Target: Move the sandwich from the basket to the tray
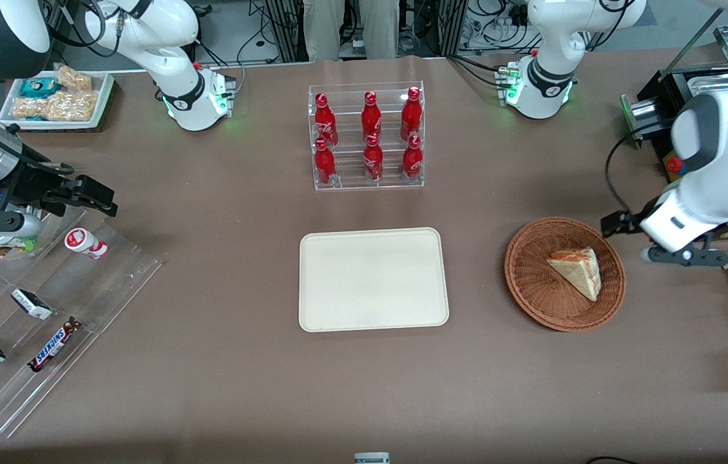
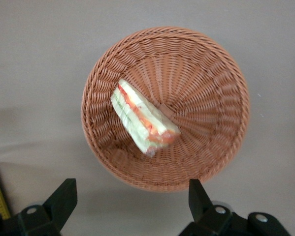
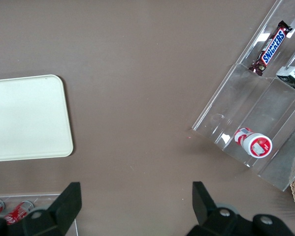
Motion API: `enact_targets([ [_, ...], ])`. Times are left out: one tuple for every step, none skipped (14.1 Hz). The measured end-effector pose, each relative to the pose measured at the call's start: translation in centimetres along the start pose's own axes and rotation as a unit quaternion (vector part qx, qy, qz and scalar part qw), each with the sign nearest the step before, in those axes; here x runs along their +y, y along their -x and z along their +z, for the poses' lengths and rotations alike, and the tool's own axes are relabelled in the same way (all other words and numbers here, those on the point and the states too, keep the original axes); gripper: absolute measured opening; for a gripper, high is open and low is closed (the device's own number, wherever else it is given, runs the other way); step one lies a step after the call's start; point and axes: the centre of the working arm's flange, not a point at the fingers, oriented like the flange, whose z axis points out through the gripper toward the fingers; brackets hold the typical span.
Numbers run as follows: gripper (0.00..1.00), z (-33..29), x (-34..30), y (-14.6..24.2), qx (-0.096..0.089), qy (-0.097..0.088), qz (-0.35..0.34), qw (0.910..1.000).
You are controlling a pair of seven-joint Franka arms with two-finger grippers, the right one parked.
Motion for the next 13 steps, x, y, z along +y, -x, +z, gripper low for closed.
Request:
enact_targets([
  [1.00, 2.1, 0.0, 0.1, 0.009, 0.000, -0.033, 0.9994],
  [1.00, 3.9, 0.1, 0.4, 0.018, 0.000, -0.077, 0.9969],
  [1.00, 5.4, 0.1, 0.6, 0.025, 0.001, -0.127, 0.9916],
  [1.00, 6.5, 0.2, 0.7, 0.032, 0.004, -0.187, 0.9818],
  [1.00, 7.3, 0.4, 0.7, 0.039, 0.007, -0.250, 0.9675],
  [1.00, 8.1, 0.6, 0.5, 0.046, 0.012, -0.311, 0.9492],
  [1.00, 8.9, 1.0, 0.2, 0.052, 0.016, -0.366, 0.9290],
  [1.00, 9.9, 1.2, 0.0, 0.053, 0.019, -0.406, 0.9120],
  [1.00, 11.0, 1.4, -0.2, 0.052, 0.019, -0.430, 0.9010],
  [1.00, 12.2, 1.5, -0.4, 0.051, 0.019, -0.444, 0.8944],
  [0.99, 13.5, 1.5, -0.4, 0.048, 0.017, -0.451, 0.8912],
  [0.96, 14.7, 1.5, -0.5, 0.043, 0.015, -0.456, 0.8890],
  [0.86, 15.7, 1.5, -0.4, 0.036, 0.011, -0.458, 0.8879],
])
